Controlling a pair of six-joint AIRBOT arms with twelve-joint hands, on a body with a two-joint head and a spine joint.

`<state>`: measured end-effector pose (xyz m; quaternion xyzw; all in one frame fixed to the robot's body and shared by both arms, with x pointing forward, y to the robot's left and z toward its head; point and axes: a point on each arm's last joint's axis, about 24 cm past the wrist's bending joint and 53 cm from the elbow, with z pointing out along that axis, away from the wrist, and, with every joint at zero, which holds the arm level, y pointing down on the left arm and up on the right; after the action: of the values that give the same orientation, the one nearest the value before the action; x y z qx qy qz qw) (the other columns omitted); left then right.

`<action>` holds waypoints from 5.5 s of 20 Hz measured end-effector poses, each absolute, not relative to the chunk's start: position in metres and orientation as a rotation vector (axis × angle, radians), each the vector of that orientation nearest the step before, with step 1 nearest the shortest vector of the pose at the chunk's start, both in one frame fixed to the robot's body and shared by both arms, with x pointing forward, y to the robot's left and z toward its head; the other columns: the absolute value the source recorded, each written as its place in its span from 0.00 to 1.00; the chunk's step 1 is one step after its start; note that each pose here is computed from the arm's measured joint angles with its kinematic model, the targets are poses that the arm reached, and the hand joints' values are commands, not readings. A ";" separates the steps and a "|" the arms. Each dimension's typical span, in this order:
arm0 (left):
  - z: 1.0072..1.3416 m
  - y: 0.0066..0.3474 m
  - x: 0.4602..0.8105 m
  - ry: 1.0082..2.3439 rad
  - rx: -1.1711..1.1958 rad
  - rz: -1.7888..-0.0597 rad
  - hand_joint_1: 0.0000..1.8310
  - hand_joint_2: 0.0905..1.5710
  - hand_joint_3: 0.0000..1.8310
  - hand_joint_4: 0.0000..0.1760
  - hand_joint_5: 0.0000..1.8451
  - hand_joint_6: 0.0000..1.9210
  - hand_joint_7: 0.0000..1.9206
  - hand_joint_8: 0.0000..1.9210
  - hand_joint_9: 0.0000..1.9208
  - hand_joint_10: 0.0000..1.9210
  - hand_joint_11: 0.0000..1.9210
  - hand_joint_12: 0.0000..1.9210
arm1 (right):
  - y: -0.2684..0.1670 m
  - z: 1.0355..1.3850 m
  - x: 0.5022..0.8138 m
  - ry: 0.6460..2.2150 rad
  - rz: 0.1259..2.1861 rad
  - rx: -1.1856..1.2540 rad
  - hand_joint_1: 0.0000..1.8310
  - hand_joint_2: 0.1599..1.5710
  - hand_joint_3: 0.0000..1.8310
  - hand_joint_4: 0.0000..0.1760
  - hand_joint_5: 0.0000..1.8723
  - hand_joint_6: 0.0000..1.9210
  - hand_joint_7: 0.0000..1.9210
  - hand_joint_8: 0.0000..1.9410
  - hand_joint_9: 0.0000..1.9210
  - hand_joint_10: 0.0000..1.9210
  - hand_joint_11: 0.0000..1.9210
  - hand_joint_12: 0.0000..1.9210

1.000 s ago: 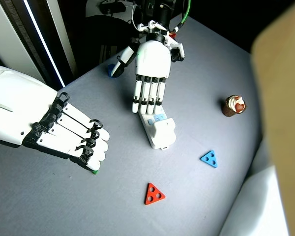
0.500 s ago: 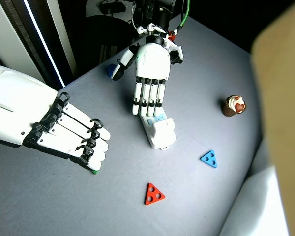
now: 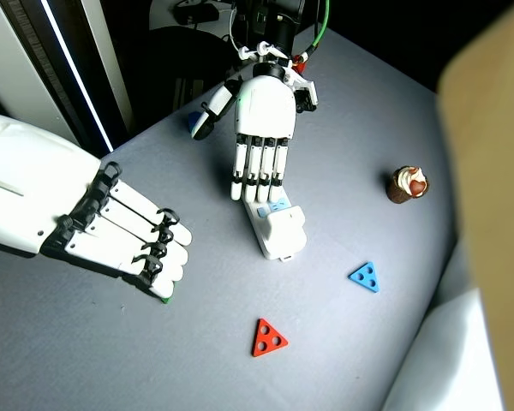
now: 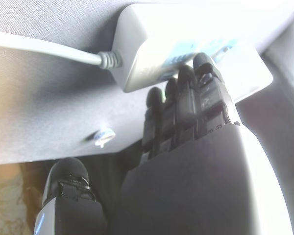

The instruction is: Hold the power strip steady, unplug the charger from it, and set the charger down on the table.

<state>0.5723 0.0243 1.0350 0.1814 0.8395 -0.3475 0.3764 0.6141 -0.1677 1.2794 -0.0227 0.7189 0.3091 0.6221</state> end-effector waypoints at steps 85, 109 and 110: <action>1.027 0.030 0.571 2.189 0.360 -0.919 0.04 0.64 0.00 0.00 0.09 0.00 0.10 0.00 0.10 0.00 0.03 0.16 | -0.066 1.315 0.724 1.341 0.959 0.340 0.68 0.63 0.00 0.00 0.57 0.40 0.63 0.33 0.69 0.00 0.44 0.48; 1.032 0.028 0.570 2.194 0.365 -0.918 0.05 0.64 0.00 0.00 0.10 0.00 0.11 0.00 0.10 0.00 0.02 0.18 | -0.019 1.236 0.634 1.211 0.504 -0.764 0.57 0.57 0.00 0.00 0.43 0.00 0.44 0.00 0.44 0.00 0.26 0.37; 1.032 0.028 0.570 2.194 0.365 -0.919 0.05 0.64 0.00 0.00 0.10 0.00 0.10 0.00 0.10 0.00 0.03 0.18 | -0.020 1.238 0.633 1.215 0.511 -0.751 0.56 0.57 0.00 0.00 0.39 0.00 0.42 0.00 0.42 0.00 0.23 0.36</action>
<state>0.5703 0.0279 1.0323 0.1417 0.8507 -0.3566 0.3593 0.6329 -0.0199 1.2377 -0.3407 0.5508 0.2316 0.7259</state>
